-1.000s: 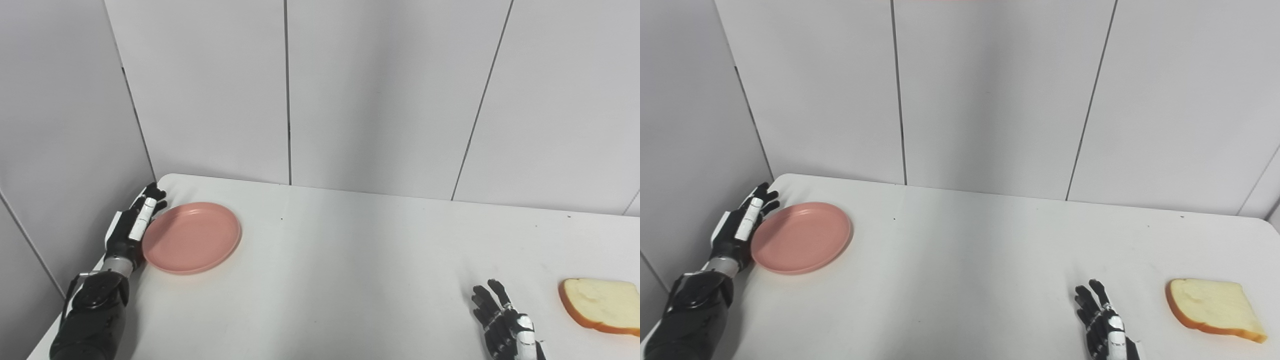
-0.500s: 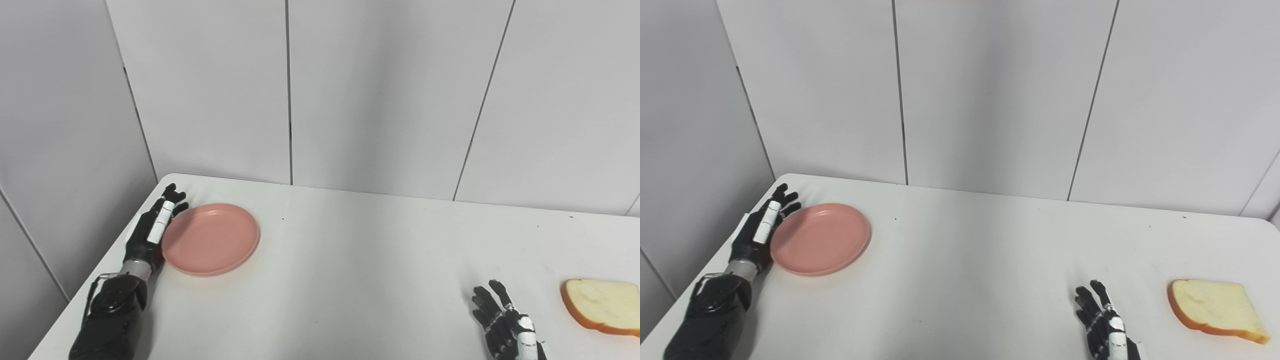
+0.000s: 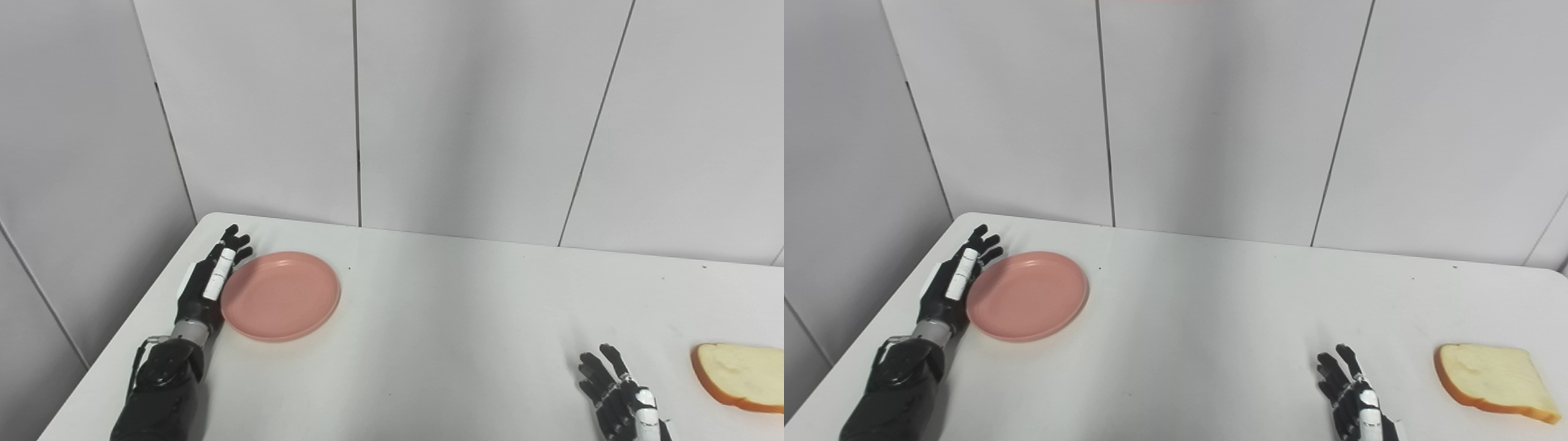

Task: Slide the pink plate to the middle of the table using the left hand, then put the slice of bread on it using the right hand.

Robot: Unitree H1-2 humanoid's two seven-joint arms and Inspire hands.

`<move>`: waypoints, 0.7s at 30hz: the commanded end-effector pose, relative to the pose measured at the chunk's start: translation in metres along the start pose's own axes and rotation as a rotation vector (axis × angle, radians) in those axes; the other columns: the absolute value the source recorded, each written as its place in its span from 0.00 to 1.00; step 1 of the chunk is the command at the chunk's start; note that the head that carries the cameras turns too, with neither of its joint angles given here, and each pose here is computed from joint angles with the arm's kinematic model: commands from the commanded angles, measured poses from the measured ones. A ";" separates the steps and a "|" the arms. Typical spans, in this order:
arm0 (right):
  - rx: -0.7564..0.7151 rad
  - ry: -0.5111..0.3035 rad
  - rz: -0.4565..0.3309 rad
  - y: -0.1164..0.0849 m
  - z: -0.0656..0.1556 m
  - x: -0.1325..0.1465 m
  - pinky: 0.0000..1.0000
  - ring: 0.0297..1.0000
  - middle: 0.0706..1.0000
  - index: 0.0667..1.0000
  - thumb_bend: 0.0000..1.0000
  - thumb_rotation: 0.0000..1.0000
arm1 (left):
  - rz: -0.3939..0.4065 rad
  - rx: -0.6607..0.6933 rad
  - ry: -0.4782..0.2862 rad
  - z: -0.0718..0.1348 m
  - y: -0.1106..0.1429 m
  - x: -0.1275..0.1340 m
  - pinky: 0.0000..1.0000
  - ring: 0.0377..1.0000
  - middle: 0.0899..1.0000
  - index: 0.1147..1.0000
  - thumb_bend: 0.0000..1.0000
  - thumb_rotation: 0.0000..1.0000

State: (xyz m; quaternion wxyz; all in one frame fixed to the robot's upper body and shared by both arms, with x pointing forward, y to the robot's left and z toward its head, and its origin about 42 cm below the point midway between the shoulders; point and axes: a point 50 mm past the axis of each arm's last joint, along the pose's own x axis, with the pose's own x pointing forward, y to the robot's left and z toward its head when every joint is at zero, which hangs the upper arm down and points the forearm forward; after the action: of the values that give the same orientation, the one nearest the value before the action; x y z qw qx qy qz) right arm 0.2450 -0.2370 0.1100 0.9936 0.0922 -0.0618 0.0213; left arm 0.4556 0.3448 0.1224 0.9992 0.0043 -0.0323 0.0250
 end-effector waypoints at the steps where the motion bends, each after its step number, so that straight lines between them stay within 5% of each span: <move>1: 0.049 0.203 -0.051 -0.003 -0.044 -0.039 0.94 0.90 0.86 0.92 0.72 1.00 | -0.053 -0.027 -0.020 0.007 -0.017 0.007 0.80 0.89 0.90 0.92 0.92 0.81; 21: 0.056 0.187 -0.046 0.013 -0.045 -0.039 0.87 0.86 0.82 0.88 0.71 1.00 | -0.153 -0.059 -0.017 0.002 -0.063 0.006 0.83 0.90 0.89 0.91 0.98 0.79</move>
State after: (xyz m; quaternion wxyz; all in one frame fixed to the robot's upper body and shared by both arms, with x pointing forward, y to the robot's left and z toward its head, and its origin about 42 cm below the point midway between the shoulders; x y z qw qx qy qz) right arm 0.2444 -0.2341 0.1105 0.9942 0.0845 -0.0619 0.0229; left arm 0.4598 0.3003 0.1194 0.9989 -0.0172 -0.0365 -0.0222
